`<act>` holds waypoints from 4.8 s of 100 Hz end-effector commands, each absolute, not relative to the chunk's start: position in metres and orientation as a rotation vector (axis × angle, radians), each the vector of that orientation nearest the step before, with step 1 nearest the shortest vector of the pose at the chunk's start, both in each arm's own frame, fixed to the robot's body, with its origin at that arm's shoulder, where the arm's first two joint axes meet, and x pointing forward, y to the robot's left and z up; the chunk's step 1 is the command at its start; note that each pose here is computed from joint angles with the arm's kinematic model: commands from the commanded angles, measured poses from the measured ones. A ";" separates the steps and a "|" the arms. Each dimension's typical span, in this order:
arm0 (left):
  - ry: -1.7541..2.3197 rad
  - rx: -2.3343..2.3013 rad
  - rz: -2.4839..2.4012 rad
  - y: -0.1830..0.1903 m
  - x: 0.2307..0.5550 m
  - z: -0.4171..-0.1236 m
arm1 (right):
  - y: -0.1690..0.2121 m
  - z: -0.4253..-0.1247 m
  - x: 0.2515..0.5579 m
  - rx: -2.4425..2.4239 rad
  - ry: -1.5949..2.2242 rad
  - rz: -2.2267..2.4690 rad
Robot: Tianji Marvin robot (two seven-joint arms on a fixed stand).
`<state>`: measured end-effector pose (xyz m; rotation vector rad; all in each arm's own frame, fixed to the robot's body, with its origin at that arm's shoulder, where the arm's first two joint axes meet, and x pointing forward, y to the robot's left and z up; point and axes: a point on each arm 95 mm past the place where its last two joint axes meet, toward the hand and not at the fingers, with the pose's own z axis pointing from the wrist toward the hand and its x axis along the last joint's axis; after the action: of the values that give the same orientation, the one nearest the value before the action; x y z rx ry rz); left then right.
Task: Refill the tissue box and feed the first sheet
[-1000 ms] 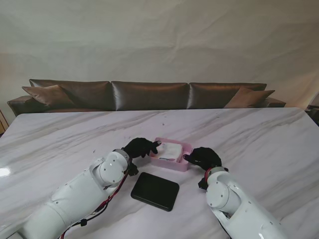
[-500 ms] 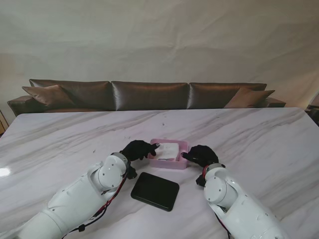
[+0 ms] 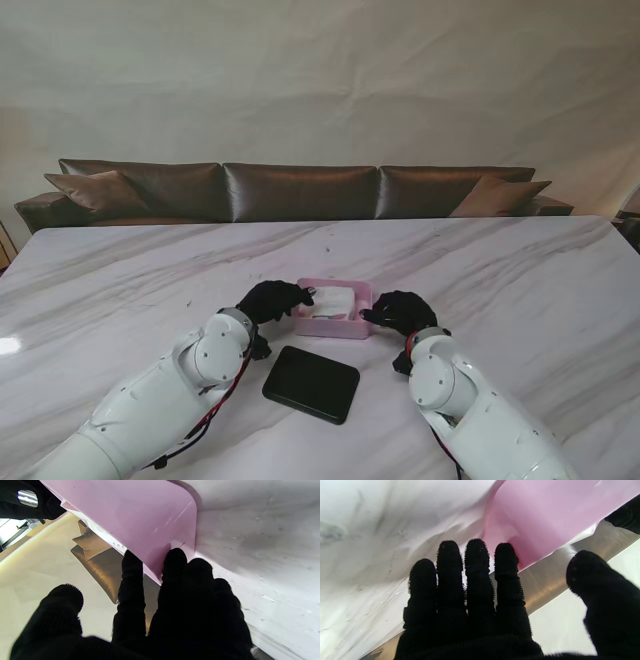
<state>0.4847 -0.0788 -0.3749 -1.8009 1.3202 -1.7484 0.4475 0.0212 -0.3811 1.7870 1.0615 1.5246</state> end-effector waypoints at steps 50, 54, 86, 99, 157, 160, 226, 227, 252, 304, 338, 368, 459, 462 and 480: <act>1.329 -1.788 -1.731 -0.071 0.473 -0.370 | 0.017 -0.378 0.438 1.791 1.076 1.478; 1.320 -1.784 -1.731 -0.070 0.472 -0.368 | 0.015 -0.378 0.435 1.792 1.063 1.466; 1.181 -1.823 -1.722 -0.057 0.447 -0.348 | 0.015 -0.360 0.393 1.782 0.962 1.388; 1.143 -1.837 -1.694 -0.055 0.428 -0.343 | 0.021 -0.353 0.372 1.785 0.920 1.374; 1.162 -2.168 -1.466 -0.043 0.389 -0.363 | 0.072 -0.360 0.322 1.994 0.792 1.330; 1.161 -2.184 -1.460 -0.042 0.388 -0.364 | 0.074 -0.361 0.321 2.008 0.785 1.319; 0.836 -2.524 -1.383 -0.037 0.382 -0.353 | 0.085 -0.371 0.317 2.103 0.790 1.266; 0.834 -2.530 -1.378 -0.037 0.382 -0.354 | 0.085 -0.371 0.317 2.103 0.791 1.267; 0.794 -2.615 -1.261 -0.035 0.385 -0.368 | 0.084 -0.375 0.321 2.136 0.785 1.260; 0.784 -2.702 -1.168 -0.033 0.400 -0.398 | 0.087 -0.383 0.321 2.262 0.716 1.246; 0.828 -2.727 -1.153 -0.040 0.403 -0.409 | 0.091 -0.384 0.316 2.316 0.716 1.256; 0.860 -2.740 -1.146 -0.049 0.403 -0.412 | 0.093 -0.382 0.313 2.323 0.713 1.244; 0.914 -2.739 -1.144 -0.060 0.395 -0.412 | 0.083 -0.374 0.322 2.384 0.674 1.087; 0.915 -2.741 -1.148 -0.060 0.395 -0.412 | 0.083 -0.374 0.320 2.381 0.676 1.083; 0.937 -2.746 -1.158 -0.061 0.394 -0.415 | 0.083 -0.372 0.309 2.365 0.688 1.051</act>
<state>0.4148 -0.0614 -0.3815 -2.6665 0.8990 -1.2853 0.3229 0.0818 -0.3595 2.3295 0.6478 1.1268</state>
